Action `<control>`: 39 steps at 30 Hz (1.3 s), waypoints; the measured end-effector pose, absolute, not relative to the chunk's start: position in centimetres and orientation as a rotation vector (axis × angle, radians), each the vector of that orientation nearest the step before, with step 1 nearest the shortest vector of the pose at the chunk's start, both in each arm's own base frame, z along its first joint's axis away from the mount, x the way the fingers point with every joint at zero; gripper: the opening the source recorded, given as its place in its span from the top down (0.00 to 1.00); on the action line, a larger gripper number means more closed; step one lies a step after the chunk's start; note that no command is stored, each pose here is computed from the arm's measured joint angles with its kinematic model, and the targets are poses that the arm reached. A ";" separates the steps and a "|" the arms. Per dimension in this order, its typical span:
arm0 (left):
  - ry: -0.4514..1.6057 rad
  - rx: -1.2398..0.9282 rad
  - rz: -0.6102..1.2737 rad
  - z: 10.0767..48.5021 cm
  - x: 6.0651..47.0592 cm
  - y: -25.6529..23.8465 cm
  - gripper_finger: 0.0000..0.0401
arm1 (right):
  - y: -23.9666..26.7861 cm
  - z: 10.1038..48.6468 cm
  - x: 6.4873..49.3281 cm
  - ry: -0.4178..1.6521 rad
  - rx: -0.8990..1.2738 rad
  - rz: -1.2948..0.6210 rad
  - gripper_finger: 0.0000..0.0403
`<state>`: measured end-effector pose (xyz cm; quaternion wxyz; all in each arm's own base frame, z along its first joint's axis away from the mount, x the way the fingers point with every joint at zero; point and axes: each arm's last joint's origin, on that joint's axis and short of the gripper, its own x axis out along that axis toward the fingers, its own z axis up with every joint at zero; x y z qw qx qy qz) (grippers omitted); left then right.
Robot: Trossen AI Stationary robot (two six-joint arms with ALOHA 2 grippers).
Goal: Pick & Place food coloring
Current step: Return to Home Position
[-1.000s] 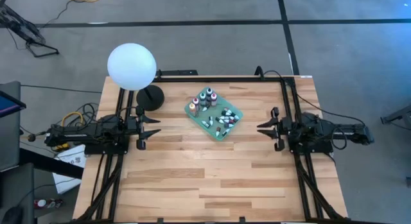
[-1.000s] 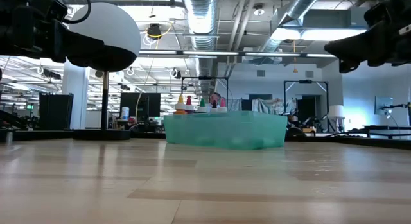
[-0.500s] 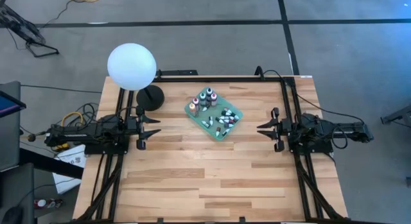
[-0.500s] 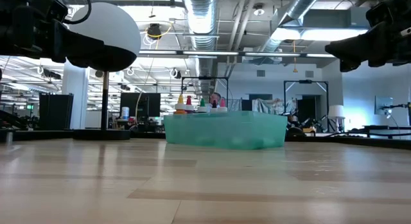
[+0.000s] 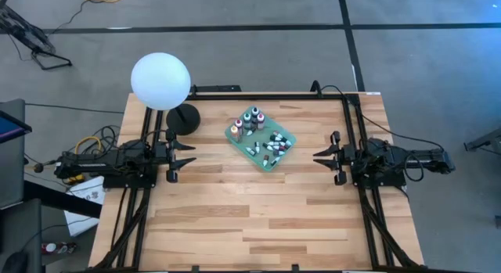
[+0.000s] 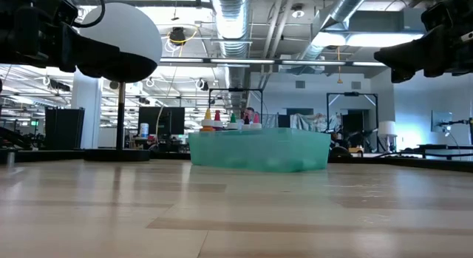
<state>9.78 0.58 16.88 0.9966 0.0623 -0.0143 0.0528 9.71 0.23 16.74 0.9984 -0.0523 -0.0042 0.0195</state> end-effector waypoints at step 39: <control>-0.028 0.134 0.105 16.9 9.8 0.6 0.59 | 0.2 16.7 9.7 -0.008 -0.104 0.040 0.83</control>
